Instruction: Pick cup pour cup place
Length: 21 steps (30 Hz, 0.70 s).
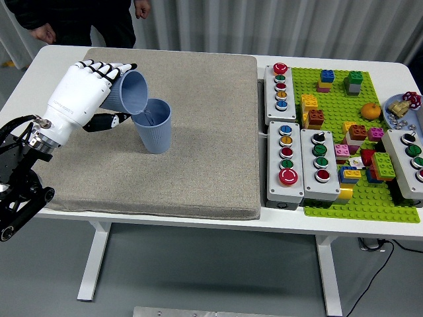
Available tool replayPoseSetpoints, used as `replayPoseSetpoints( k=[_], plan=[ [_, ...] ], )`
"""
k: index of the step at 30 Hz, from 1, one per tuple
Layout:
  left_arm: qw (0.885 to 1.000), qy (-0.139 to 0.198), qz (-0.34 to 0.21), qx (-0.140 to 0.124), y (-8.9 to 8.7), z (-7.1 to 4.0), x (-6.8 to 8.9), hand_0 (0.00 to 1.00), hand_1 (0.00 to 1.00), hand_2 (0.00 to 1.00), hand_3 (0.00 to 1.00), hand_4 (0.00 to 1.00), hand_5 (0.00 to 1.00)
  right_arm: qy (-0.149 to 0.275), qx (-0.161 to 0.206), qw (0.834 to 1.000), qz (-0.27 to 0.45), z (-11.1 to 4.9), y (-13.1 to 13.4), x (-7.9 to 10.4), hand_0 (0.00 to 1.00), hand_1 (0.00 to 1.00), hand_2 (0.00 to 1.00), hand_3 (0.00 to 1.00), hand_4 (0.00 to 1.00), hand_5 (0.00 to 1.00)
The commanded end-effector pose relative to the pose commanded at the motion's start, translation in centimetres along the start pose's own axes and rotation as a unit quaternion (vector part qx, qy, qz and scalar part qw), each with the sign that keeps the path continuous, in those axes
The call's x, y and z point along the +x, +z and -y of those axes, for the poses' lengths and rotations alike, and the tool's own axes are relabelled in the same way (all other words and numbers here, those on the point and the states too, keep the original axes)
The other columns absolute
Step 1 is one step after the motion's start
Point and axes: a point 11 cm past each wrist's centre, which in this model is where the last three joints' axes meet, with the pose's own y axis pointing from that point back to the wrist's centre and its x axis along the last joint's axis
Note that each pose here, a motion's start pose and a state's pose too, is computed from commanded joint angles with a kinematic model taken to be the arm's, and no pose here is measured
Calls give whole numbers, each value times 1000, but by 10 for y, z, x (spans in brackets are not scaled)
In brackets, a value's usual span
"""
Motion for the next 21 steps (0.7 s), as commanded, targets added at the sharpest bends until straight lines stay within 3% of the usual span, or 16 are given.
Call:
replayPoseSetpoints(
  k=[21],
  plan=[
    [1000,-16,19,-14,-2,2,-3,448,552,759,803,564,2,1,-3,1000,-1,0,4,1,742,703,721,640,231,384]
  ],
)
